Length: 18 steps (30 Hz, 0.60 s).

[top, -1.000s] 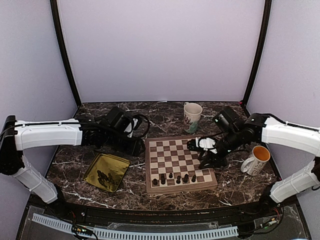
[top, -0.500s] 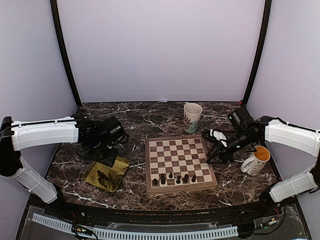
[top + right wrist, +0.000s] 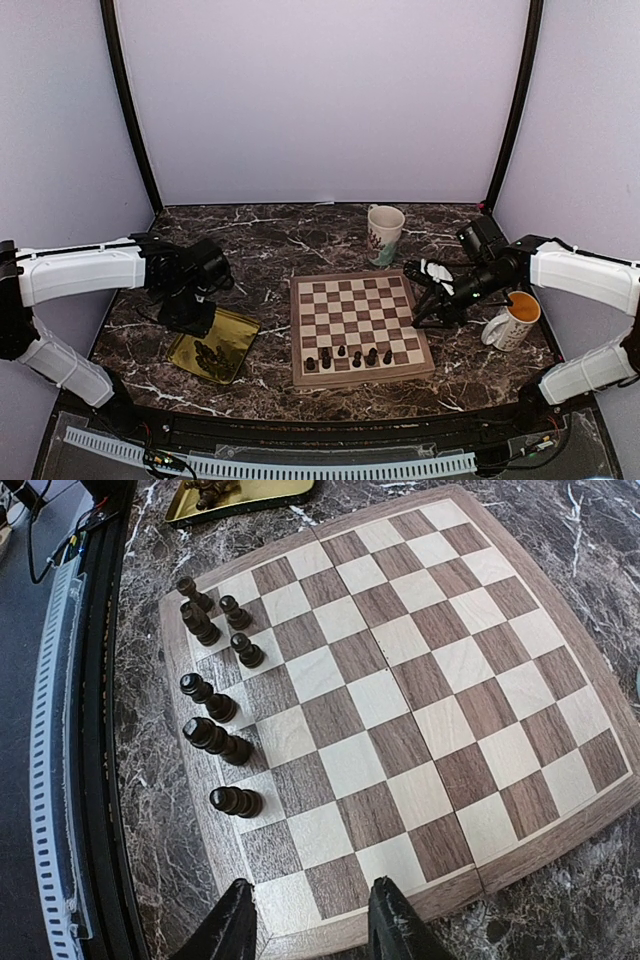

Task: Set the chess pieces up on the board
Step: Pick up the knight from the storage box.

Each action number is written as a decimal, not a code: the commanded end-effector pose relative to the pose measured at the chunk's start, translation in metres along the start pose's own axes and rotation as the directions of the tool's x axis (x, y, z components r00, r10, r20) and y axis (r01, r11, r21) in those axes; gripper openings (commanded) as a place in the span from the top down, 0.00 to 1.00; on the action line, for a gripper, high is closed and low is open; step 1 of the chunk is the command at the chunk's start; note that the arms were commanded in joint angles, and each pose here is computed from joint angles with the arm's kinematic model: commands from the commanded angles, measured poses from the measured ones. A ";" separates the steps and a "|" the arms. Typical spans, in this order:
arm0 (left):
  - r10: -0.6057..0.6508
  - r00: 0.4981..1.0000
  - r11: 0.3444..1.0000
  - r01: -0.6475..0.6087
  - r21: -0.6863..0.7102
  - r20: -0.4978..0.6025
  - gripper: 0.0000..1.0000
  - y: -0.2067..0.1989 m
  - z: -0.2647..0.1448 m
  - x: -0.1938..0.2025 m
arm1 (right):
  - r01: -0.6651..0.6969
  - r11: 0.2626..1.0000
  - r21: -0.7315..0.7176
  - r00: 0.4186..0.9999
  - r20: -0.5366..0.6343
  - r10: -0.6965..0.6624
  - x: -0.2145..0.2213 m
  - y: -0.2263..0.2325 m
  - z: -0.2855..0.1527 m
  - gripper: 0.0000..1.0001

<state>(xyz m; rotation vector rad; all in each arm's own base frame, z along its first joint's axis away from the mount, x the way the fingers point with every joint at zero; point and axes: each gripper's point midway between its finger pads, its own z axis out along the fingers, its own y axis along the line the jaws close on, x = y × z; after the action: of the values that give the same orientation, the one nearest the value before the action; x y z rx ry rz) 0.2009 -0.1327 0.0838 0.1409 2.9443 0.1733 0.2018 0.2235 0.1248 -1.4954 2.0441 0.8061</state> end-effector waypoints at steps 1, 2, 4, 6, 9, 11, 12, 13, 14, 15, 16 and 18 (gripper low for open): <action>0.008 0.999 1.000 -0.007 0.023 -0.049 0.70 -0.001 0.009 0.010 | 0.014 1.000 0.015 1.000 0.020 -0.014 -0.002 -0.001 -0.003 0.61; 0.010 0.998 1.000 -0.009 0.021 -0.055 0.70 -0.002 0.011 0.011 | 0.015 1.000 0.015 1.000 0.018 -0.015 -0.002 -0.001 -0.002 0.61; 0.011 0.998 1.000 -0.011 0.011 -0.064 0.70 -0.001 0.015 0.012 | 0.014 1.000 0.014 1.000 0.015 -0.014 -0.001 -0.001 -0.002 0.61; 0.006 0.998 1.000 -0.007 -0.001 -0.069 0.70 0.000 0.019 0.012 | 0.015 1.000 0.014 1.000 0.015 -0.015 -0.001 -0.001 -0.002 0.61; -0.004 0.997 1.000 0.002 -0.022 -0.079 0.70 0.005 0.025 0.012 | 0.015 1.000 0.012 1.000 0.014 -0.015 -0.001 -0.001 -0.002 0.61; -0.008 0.996 1.000 0.005 -0.030 -0.087 0.70 0.007 0.030 0.011 | 0.013 1.000 0.012 1.000 0.013 -0.013 0.000 -0.001 -0.002 0.61; -0.011 0.996 0.999 0.008 -0.034 -0.092 0.71 0.009 0.032 0.011 | 0.013 1.000 0.012 1.000 0.012 -0.014 0.000 -0.001 -0.002 0.61; -0.012 0.995 0.999 0.008 -0.036 -0.095 0.71 0.009 0.034 0.011 | 0.012 1.000 0.012 1.000 0.012 -0.013 0.000 -0.001 -0.002 0.61; -0.012 0.995 0.999 0.009 -0.037 -0.098 0.72 0.009 0.036 0.011 | 0.013 1.000 0.012 1.000 0.012 -0.013 0.000 -0.001 -0.001 0.61; -0.013 0.995 0.999 0.010 -0.033 -0.099 0.72 0.009 0.038 0.010 | 0.012 1.000 0.011 1.000 0.011 -0.012 0.000 -0.001 -0.001 0.61; -0.011 0.995 1.000 0.009 -0.027 -0.100 0.72 0.008 0.040 0.010 | 0.011 1.000 0.010 1.000 0.010 -0.011 0.000 -0.001 -0.001 0.61; -0.009 0.994 1.000 0.006 -0.022 -0.108 0.72 0.006 0.043 0.010 | 0.011 1.000 0.012 1.000 0.008 -0.011 0.001 -0.001 -0.001 0.61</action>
<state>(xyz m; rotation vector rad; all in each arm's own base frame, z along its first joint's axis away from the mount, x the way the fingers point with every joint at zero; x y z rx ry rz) 0.2002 -0.1221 0.0483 0.1027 3.0353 0.2226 0.2015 0.2232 0.1246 -1.4957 2.0440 0.8054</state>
